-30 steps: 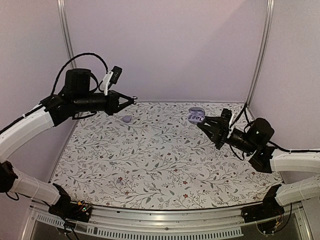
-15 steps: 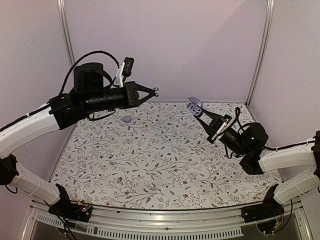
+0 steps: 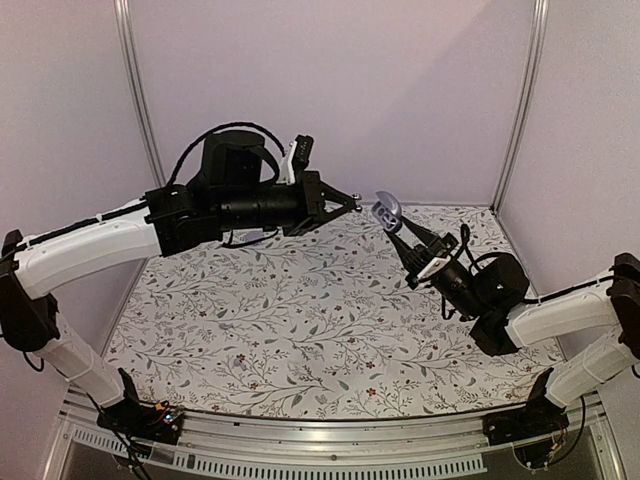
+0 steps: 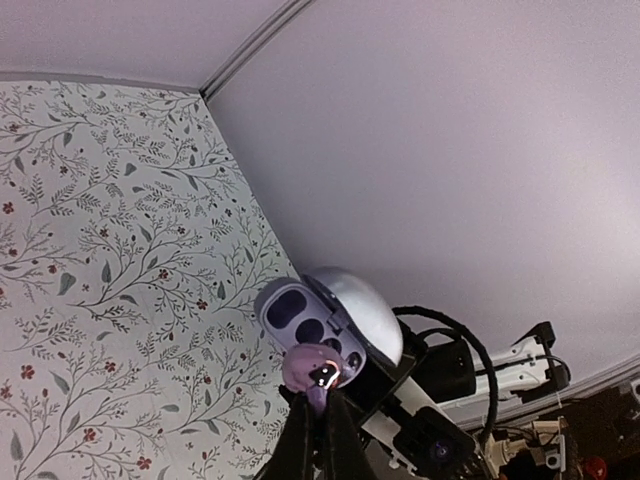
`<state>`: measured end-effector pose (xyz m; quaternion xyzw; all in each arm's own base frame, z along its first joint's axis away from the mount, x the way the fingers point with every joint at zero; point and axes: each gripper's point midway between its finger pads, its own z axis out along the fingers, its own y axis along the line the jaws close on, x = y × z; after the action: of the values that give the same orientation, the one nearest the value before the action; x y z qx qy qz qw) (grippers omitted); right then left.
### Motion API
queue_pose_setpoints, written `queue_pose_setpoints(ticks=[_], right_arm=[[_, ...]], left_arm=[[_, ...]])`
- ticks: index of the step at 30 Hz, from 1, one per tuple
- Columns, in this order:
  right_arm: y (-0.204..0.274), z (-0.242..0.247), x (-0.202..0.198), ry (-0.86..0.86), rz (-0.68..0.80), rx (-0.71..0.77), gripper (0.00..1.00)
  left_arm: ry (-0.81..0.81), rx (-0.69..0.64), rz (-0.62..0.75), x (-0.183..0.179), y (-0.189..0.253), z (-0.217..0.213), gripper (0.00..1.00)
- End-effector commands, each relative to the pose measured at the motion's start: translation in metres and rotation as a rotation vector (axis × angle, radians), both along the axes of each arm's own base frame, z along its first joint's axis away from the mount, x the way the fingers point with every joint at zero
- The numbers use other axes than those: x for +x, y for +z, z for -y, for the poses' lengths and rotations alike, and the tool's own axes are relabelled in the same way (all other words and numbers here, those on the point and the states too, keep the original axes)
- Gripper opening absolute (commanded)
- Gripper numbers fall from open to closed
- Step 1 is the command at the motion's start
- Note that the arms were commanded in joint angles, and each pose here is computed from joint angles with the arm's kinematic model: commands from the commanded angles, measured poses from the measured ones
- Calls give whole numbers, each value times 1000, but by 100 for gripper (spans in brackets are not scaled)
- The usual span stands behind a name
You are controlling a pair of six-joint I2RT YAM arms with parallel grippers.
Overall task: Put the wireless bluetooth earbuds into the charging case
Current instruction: Place the left earbud in the left side groove of the charging case.
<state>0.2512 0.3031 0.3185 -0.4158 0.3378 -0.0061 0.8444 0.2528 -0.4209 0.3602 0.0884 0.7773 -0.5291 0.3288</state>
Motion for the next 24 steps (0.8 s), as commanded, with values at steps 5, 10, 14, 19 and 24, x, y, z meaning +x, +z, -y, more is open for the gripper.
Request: queue_pose_setpoints(ticks=[5,10,14,19,24], right_arm=[[10,5,-3,-72,77,30,0],[6,-1,-6,-77,91,11,0],[5,-2,-6,-85,93,8,0],[5,-4,-7,-82,95,12,0],[4,-7,-5,-90,93,11,0]], left_arm=[[35,-21,-99,3,-5,14,0],[28,1,-102,4,-11,22,0],[29,8,-110,4,-12,23,0],[18,15,-115,3,-14,26,0],[-2,16,-132,2,-16,31,0]])
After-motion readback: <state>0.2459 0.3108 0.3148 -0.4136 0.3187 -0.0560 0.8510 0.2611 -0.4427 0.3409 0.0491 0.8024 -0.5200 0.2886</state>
